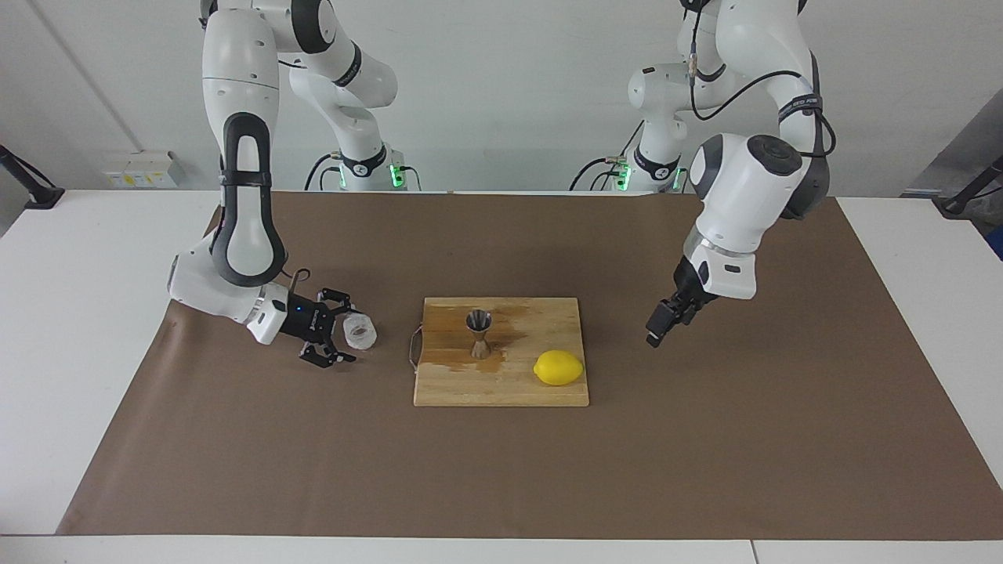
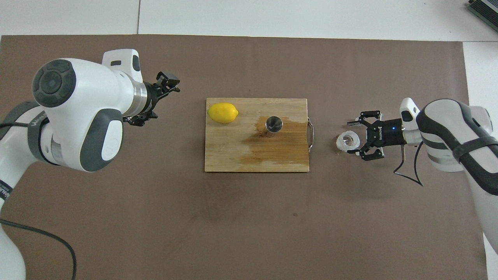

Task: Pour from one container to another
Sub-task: 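Withdraw the left gripper while the right gripper reaches the white cup, then grasp the white cup with the right gripper and lift it, then carry the white cup above the metal cup with the right gripper, then tilt the white cup over the metal cup to pour, then carry the white cup back and set it down beside the board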

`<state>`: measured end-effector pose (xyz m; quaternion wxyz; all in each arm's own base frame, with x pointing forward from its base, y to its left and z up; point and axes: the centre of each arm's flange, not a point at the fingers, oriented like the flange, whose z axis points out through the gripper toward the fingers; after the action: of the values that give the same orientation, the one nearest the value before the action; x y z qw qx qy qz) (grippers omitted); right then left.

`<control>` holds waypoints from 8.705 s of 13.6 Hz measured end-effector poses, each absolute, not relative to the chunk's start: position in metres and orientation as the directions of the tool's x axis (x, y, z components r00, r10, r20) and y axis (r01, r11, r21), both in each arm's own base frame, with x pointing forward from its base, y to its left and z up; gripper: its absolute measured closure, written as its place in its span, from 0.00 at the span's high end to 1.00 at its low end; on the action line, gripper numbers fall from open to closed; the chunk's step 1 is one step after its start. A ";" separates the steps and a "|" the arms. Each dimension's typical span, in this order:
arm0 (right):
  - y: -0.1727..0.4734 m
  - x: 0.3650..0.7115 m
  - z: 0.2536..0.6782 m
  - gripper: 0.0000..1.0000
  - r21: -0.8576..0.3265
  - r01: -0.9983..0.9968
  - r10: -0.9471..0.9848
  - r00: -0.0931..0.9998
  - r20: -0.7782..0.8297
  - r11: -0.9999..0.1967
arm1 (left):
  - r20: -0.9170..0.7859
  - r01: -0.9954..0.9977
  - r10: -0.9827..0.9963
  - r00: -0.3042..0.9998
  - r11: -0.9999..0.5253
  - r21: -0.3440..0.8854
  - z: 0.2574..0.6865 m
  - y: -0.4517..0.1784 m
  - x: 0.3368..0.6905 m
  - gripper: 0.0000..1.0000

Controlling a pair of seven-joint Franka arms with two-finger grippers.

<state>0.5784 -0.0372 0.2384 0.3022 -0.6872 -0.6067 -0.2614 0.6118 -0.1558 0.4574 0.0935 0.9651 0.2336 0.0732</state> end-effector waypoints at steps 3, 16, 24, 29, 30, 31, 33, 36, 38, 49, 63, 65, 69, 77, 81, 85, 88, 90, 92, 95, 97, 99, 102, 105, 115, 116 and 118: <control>-0.037 0.573 0.231 1.00 -0.075 0.994 0.672 0.106 0.733 -0.075 | 0.136 0.241 0.261 0.956 -0.960 0.146 0.464 -0.109 0.615 1.00; -0.032 0.569 0.232 0.52 -0.064 0.996 0.648 0.093 0.756 -0.068 | 0.103 0.002 0.008 0.995 -0.998 0.056 0.592 -0.038 0.563 1.00; 0.006 0.587 0.290 0.51 -0.129 0.985 0.675 0.172 0.718 -0.114 | 0.054 -0.008 -0.005 0.999 -0.999 0.051 0.637 -0.037 0.543 1.00; 0.084 0.601 0.383 0.51 -0.185 0.966 0.792 0.255 0.555 -0.181 | 0.023 -0.024 -0.023 0.999 -0.999 0.030 0.635 -0.037 0.539 1.00; 0.098 0.600 0.392 0.51 -0.194 0.961 0.814 0.271 0.515 -0.197 | 0.019 -0.024 -0.024 1.000 -0.999 0.030 0.635 -0.037 0.538 1.00; 0.111 0.598 0.399 0.51 -0.199 0.956 0.833 0.285 0.474 -0.214 | 0.015 -0.024 -0.024 1.000 -0.999 0.030 0.635 -0.037 0.538 1.00; 0.136 0.596 0.408 0.51 -0.203 0.947 0.860 0.313 0.403 -0.250 | 0.008 -0.025 -0.024 1.000 -0.999 0.029 0.635 -0.037 0.535 1.00; 0.166 0.593 0.411 0.51 -0.171 0.942 0.883 0.330 0.334 -0.288 | 0.006 -0.025 -0.025 1.000 -0.999 0.029 0.636 -0.038 0.532 1.00; 0.192 0.590 0.416 0.51 -0.132 0.942 0.893 0.335 0.301 -0.309 | 0.006 -0.025 -0.025 1.000 -0.999 0.029 0.636 -0.037 0.532 1.00; 0.240 0.578 0.439 0.51 -0.002 0.937 0.935 0.349 0.064 -0.350 | 0.047 -0.040 -0.039 0.998 -0.999 0.029 0.637 -0.040 0.537 1.00; 0.282 0.591 0.435 0.51 -0.001 0.948 0.945 0.316 -0.087 -0.317 | 0.001 -0.046 -0.046 0.999 -0.999 0.028 0.626 -0.039 0.537 1.00; 0.286 0.589 0.430 0.51 -0.019 0.949 0.944 0.311 -0.107 -0.315 | 0.001 -0.058 -0.058 0.998 -0.998 0.028 0.626 -0.045 0.537 1.00; 0.293 0.584 0.426 0.51 -0.023 0.950 0.942 0.305 -0.139 -0.311 | 0.001 -0.063 -0.063 0.998 -0.998 0.028 0.626 -0.047 0.537 1.00; 0.291 0.586 0.435 0.51 -0.018 0.940 0.929 0.333 -0.163 -0.340 | 0.006 -0.066 -0.066 0.998 -0.997 0.040 0.626 -0.050 0.537 1.00; 0.291 0.588 0.439 0.51 -0.016 0.929 0.916 0.363 -0.169 -0.371 | -0.008 -0.065 -0.066 0.998 -0.997 0.039 0.620 -0.050 0.536 1.00; 0.290 0.589 0.439 0.51 -0.019 0.924 0.911 0.373 -0.175 -0.381 | -0.013 -0.064 -0.064 0.998 -0.997 0.039 0.618 -0.049 0.534 1.00; 0.289 0.592 0.441 0.51 -0.016 0.921 0.908 0.381 -0.173 -0.390 | -0.012 -0.064 -0.064 0.998 -0.997 0.039 0.619 -0.049 0.534 1.00; 0.288 0.594 0.441 0.51 -0.013 0.916 0.903 0.394 -0.172 -0.402 | -0.011 -0.064 -0.064 0.998 -0.997 0.039 0.619 -0.049 0.534 1.00; 0.287 0.595 0.441 0.51 -0.013 0.912 0.900 0.402 -0.170 -0.410 | -0.011 -0.064 -0.064 0.998 -0.997 0.039 0.619 -0.049 0.534 1.00; 0.289 0.597 0.444 0.51 -0.021 0.905 0.898 0.418 -0.135 -0.425 | -0.011 -0.063 -0.064 0.998 -0.997 0.039 0.619 -0.049 0.534 1.00; 0.289 0.603 0.445 0.51 -0.014 0.901 0.898 0.431 -0.091 -0.434 | -0.011 -0.063 -0.064 0.998 -0.997 0.039 0.619 -0.049 0.534 1.00; 0.289 0.607 0.443 0.51 -0.016 0.896 0.895 0.441 -0.063 -0.443 | -0.011 -0.063 -0.064 0.998 -0.997 0.039 0.619 -0.049 0.534 1.00; 0.286 0.613 0.438 0.51 -0.041 0.893 0.893 0.449 -0.001 -0.449 | -0.011 -0.063 -0.064 0.998 -0.997 0.039 0.619 -0.049 0.534 1.00; 0.263 0.624 0.437 0.51 -0.091 0.913 0.913 0.403 0.064 -0.397 | -0.011 -0.063 -0.064 0.998 -0.997 0.039 0.619 -0.049 0.534 1.00; 0.115 0.631 0.403 0.51 -0.061 0.993 0.943 0.114 0.314 -0.099 | -0.011 -0.063 -0.064 0.998 -0.997 0.039 0.619 -0.049 0.534 1.00; 0.102 0.626 0.388 0.51 -0.034 0.997 0.935 0.081 0.344 -0.074 | -0.011 -0.063 -0.064 0.998 -0.997 0.039 0.619 -0.049 0.534 1.00; 0.077 0.614 0.361 0.51 -0.005 1.000 0.918 0.028 0.394 -0.028 | -0.011 -0.063 -0.064 0.998 -0.997 0.039 0.619 -0.049 0.534 1.00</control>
<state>0.6144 0.0772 0.3614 0.1420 -0.7028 -0.6823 -0.1428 0.5335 -0.0493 0.6188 0.0192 0.9993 -0.0319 -0.0063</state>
